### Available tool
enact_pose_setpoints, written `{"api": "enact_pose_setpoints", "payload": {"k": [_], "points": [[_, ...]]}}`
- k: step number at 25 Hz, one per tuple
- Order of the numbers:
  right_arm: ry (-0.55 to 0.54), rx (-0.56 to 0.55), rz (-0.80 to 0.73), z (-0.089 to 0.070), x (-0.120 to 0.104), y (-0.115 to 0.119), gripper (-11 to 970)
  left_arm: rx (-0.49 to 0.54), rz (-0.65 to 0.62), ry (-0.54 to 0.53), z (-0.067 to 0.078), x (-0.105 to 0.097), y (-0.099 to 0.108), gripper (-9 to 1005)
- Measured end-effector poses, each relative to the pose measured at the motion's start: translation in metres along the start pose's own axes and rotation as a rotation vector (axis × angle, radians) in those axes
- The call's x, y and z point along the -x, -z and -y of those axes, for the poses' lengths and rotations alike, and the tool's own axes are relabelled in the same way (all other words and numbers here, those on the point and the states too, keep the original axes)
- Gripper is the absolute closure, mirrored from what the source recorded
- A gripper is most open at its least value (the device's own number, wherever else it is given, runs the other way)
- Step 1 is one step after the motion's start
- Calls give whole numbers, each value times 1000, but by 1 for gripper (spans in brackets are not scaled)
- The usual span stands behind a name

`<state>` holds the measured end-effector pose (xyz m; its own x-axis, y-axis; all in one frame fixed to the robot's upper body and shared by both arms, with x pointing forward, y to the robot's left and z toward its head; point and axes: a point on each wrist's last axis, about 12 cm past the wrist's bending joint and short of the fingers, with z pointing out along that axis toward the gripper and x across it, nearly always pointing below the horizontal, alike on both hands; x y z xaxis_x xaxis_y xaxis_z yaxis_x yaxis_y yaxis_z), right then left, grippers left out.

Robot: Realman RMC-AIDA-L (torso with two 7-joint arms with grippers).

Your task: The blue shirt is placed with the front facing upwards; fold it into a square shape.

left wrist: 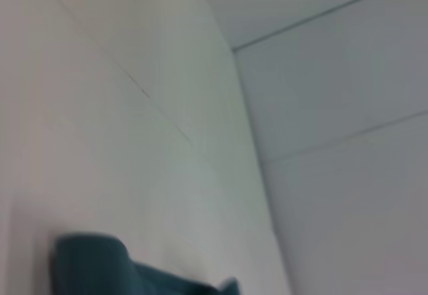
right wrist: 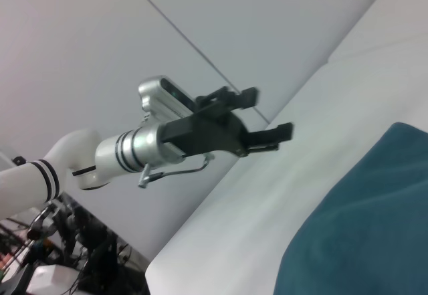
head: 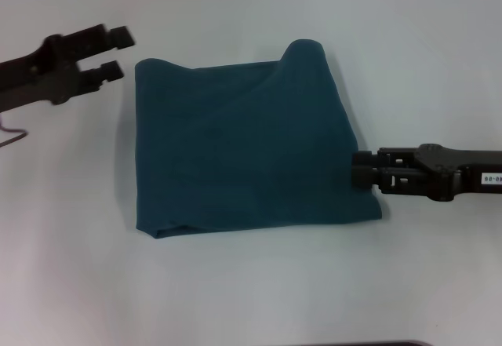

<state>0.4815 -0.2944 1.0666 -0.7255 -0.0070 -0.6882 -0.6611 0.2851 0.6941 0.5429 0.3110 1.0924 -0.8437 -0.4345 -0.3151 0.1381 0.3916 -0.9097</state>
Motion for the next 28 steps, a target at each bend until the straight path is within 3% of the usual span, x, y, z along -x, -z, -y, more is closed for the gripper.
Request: {"api": "enact_pose_setpoints", "payload": {"k": [2,7,10,19,28], "points": [[-4,-2,5,-1,-3,2,334,38,15,-29,-1,1,-16,199],[-9,1,4,-1,-3,1,329,151,-42,-249,2,3,-58,199],[-8,3,5,-1,-2,1,325,207,-59,-324,3,6,-70,199],[-16,6,18,-1,-3,0,315,350,26,-405,-7,12,-83,199],[-32,-1,36,0,-4,3,305,366,-16,-425,-8,7,-88,243]]}}
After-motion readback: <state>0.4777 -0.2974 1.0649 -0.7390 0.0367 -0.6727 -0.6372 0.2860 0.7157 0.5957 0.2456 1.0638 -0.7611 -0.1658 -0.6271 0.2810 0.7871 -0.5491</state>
